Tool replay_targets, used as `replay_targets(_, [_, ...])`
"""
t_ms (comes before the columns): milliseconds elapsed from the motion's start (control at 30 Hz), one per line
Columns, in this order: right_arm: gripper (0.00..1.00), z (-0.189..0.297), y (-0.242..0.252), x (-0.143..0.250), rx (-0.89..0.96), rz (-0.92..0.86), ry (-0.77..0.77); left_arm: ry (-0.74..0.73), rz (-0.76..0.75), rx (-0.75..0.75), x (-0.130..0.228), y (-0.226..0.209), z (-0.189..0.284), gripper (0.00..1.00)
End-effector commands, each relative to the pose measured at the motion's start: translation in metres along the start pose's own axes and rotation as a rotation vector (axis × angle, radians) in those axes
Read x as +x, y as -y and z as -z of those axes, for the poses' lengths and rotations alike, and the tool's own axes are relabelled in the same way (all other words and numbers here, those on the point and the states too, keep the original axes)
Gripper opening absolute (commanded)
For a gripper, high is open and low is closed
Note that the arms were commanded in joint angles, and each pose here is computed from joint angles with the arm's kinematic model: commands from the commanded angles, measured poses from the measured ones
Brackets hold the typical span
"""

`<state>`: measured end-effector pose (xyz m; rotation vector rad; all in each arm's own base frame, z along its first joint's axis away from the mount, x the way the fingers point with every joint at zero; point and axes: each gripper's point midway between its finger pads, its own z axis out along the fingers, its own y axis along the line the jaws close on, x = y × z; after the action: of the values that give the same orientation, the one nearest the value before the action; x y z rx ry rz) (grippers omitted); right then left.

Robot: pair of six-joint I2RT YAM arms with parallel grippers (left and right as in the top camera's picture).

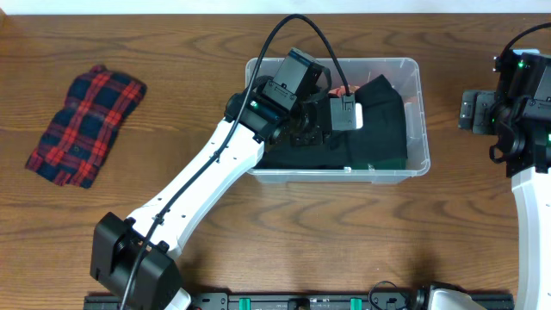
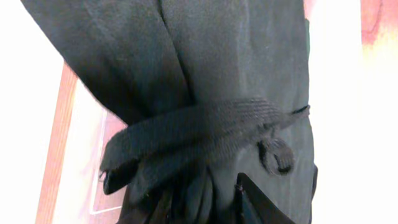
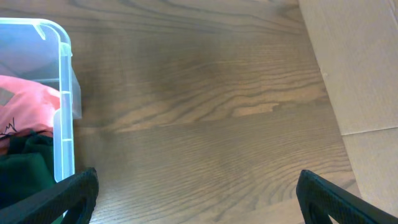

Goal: Pack container
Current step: 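Lower the black garment into the bin and open the left gripper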

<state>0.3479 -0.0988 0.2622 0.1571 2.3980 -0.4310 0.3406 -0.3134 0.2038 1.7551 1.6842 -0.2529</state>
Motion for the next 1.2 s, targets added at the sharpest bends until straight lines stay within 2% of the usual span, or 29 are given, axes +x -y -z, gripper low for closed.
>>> replay_targets(0, [0.99,0.004,0.005,-0.003,0.018,-0.025,0.012,0.036,0.005,0.031,-0.009,0.004,-0.001,0.33])
replay_targets(200, [0.99,0.004,0.005,-0.003,0.018,-0.025,0.012,0.042,0.002,0.02,-0.01,0.002,-0.001,0.33])
replay_targets(300, [0.99,0.004,0.005,-0.003,0.018,-0.025,0.012,0.045,-0.009,-0.027,-0.013,-0.009,-0.001,0.45])
replay_targets(433, [0.99,0.004,0.005,-0.003,0.018,-0.025,0.012,0.034,0.036,-0.202,-0.016,-0.045,0.004,0.63])
replay_targets(567, [0.99,0.004,0.005,-0.003,0.018,-0.025,0.012,0.062,0.136,-0.359,-0.023,-0.078,0.013,0.65])
replay_targets(667, [0.99,0.004,0.005,-0.003,0.018,-0.025,0.012,0.095,0.222,-0.399,-0.027,-0.087,0.017,0.65])
replay_targets(700, [0.99,0.004,0.005,-0.003,0.018,-0.025,0.012,0.099,0.24,-0.398,-0.027,-0.087,0.017,0.59])
replay_targets(800, [0.99,0.004,0.005,-0.003,0.018,-0.025,0.012,0.094,0.285,-0.39,-0.024,-0.085,0.016,0.27])
replay_targets(900, [0.99,0.004,0.005,-0.003,0.018,-0.025,0.012,0.076,0.329,-0.418,-0.018,-0.09,0.017,0.13])
replay_targets(1167, [0.99,0.004,0.005,-0.003,0.018,-0.025,0.012,0.023,0.353,-0.407,0.001,-0.092,-0.011,0.06])
